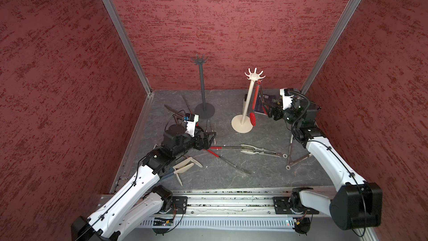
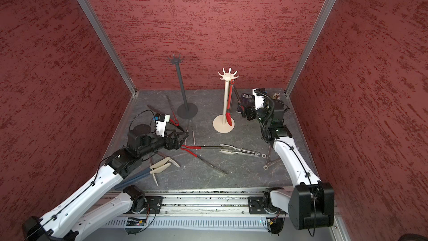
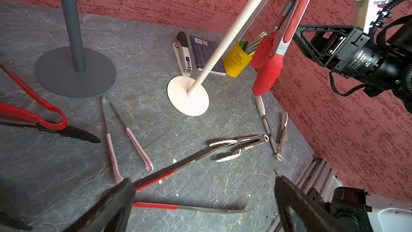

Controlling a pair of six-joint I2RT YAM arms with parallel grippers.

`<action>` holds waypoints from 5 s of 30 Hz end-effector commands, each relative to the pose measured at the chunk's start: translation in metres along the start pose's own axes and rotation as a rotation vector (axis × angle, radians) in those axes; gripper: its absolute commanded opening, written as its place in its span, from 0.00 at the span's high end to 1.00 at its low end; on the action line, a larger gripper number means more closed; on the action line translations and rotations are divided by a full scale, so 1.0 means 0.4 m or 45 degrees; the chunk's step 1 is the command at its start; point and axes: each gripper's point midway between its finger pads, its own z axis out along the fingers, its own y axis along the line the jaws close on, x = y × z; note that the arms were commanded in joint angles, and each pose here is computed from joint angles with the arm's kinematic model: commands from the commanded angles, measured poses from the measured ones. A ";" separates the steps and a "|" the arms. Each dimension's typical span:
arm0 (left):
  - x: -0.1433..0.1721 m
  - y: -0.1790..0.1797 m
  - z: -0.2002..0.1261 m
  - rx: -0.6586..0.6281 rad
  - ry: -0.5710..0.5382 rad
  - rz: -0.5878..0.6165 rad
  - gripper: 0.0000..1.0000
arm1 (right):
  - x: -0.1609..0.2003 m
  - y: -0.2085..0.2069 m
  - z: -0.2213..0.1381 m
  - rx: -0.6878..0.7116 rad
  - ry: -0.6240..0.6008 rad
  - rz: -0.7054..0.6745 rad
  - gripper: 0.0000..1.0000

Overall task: Hang food tongs on kitchen utensil racks
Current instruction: Hang the food tongs on the rack, then adjust the food tongs at the center of the board.

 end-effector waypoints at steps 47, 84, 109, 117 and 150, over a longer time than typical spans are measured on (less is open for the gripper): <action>-0.017 -0.002 -0.027 0.035 -0.032 -0.020 0.00 | 0.541 -0.320 -0.325 1.260 0.566 0.967 0.27; -0.019 0.013 -0.056 0.011 -0.051 -0.021 0.00 | 0.627 -0.456 -0.287 1.310 0.598 1.094 0.87; -0.014 0.013 -0.056 0.023 -0.045 -0.030 0.00 | 0.465 -0.478 -0.225 1.077 0.275 1.498 0.99; -0.017 0.009 -0.055 0.031 -0.044 -0.033 0.00 | 0.453 -0.556 -0.263 1.161 -0.023 1.797 0.98; -0.011 0.010 -0.054 0.028 -0.029 -0.040 0.00 | 0.485 -0.572 -0.377 1.401 -0.319 1.880 0.45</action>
